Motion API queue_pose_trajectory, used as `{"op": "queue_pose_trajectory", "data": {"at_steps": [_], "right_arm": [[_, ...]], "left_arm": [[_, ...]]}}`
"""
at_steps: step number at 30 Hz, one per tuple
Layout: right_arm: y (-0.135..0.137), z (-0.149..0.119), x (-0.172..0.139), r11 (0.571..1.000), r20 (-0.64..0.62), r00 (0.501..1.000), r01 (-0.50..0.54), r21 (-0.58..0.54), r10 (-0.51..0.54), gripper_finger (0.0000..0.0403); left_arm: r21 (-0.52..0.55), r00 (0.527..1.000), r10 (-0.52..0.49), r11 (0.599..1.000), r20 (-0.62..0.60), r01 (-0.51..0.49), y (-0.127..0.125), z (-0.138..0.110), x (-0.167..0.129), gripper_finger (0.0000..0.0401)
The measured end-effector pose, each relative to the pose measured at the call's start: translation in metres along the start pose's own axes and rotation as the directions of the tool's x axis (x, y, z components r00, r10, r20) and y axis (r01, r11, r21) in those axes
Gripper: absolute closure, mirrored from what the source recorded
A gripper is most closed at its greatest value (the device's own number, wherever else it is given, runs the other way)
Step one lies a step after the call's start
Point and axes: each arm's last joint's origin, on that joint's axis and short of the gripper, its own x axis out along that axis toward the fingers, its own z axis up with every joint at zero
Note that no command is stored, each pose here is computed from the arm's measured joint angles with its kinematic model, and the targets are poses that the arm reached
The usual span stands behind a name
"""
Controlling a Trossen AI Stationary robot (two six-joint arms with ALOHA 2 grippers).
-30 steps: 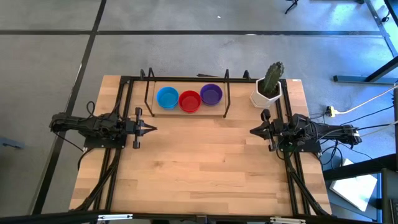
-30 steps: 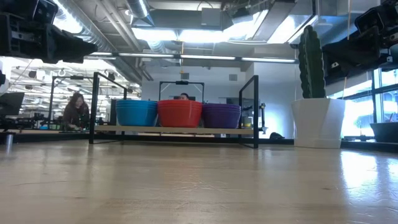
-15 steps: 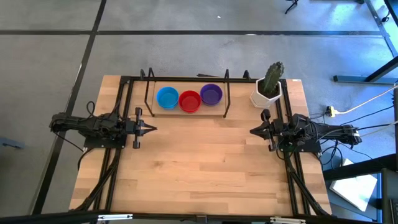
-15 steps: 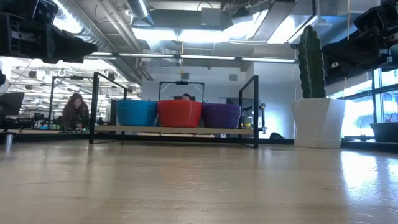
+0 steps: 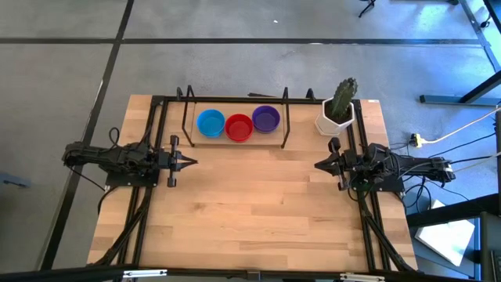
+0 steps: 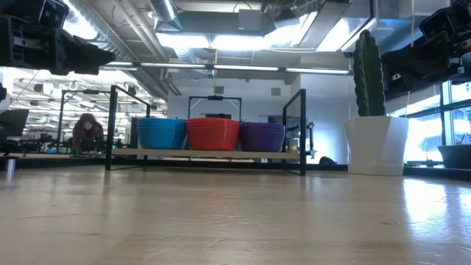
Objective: Pick & Place Mini bowls
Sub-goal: Return to Home Position
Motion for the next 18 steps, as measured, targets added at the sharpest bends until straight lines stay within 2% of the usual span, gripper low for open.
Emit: {"op": "queue_pose_trajectory", "data": {"at_steps": [18], "right_arm": [[0.0000, 0.0000, 0.0000, 1.000, 0.000, 1.000, 0.000, 0.000, 0.000, 0.0377]], "left_arm": [[0.000, 1.000, 0.000, 1.000, 0.000, 0.000, 0.0000, 0.0000, 0.0000, 0.0393]]}}
